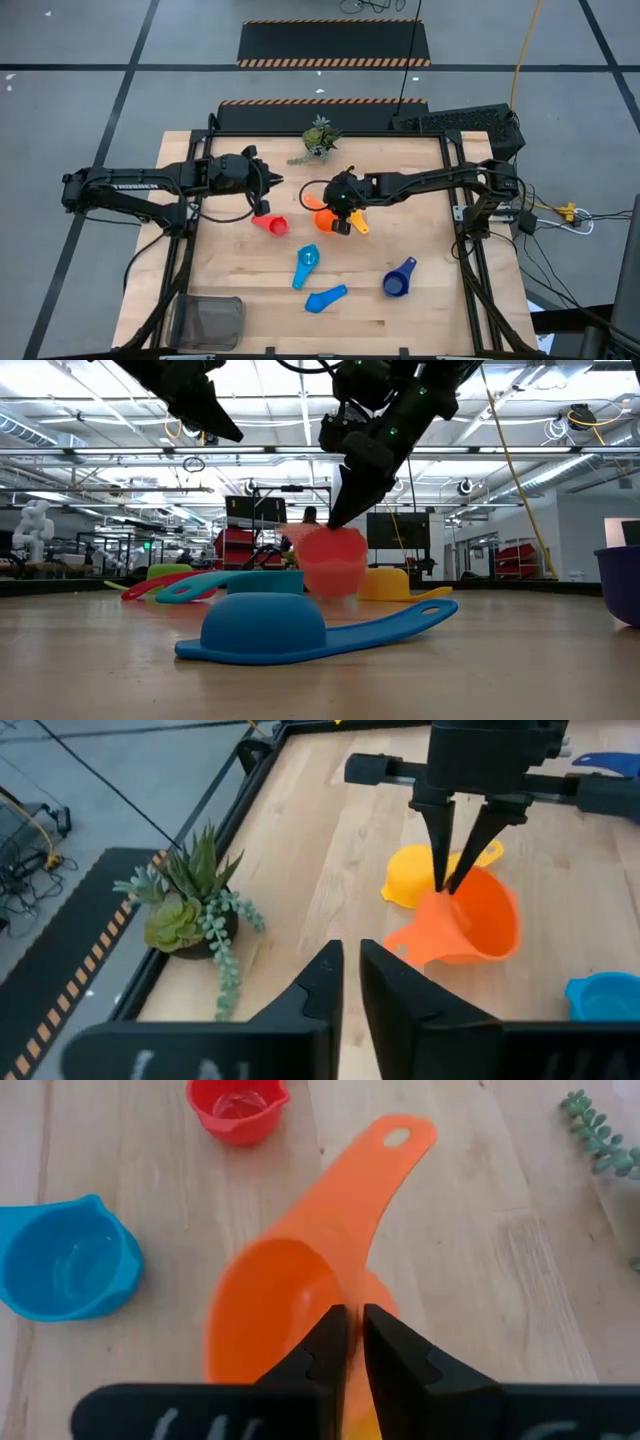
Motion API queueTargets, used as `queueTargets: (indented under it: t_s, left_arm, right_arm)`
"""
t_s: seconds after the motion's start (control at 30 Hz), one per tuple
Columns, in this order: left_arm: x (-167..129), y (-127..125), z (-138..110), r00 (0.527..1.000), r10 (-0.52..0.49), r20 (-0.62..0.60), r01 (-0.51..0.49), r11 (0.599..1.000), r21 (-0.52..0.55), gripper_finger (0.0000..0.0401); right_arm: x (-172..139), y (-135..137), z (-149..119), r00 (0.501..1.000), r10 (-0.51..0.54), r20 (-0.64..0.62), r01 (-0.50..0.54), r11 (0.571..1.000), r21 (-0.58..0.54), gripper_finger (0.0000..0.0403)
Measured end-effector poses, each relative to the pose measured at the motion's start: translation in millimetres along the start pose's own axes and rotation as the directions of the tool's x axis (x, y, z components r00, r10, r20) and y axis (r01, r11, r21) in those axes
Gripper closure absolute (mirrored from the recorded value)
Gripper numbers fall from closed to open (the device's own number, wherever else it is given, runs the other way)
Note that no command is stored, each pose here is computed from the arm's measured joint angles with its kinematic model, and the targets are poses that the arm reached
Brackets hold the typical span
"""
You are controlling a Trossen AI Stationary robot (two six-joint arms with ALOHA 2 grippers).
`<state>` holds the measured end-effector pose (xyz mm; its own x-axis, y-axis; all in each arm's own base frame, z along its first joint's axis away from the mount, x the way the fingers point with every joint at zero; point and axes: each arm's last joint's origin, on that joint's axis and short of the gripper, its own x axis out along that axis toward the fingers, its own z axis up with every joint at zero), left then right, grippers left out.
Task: Nest measuring cups in basket
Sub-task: Move the orange measuring cup to the center of the table, then stack the green measuring cup on top of the orange measuring cup
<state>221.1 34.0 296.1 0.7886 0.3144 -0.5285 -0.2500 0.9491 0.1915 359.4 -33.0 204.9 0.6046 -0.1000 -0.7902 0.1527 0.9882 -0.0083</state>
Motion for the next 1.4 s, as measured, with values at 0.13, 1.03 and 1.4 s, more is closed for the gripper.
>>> queueTargets:
  t_s: [0.13, 1.03, 1.4]
  left_arm:
    - [0, 0, -1, 1.0, 0.005, -0.013, -0.006, 1.0, -0.03, 0.0321]
    - [-1, 5, -70, 0.794, 0.234, -0.56, -0.323, 0.944, -0.064, 0.0283]
    - [28, 4, -107, 0.675, 0.226, -0.703, -0.35, 0.936, -0.035, 0.018]
  right_arm:
    - [0, -4, 0, 1.0, -0.008, 0.001, 0.008, 1.0, -0.007, 0.037]
    - [-95, -12, -18, 0.984, -0.018, 0.177, 0.053, 0.979, -0.198, 0.0368]
    - [-132, -15, -55, 0.893, -0.021, 0.449, 0.142, 0.961, -0.239, 0.0368]
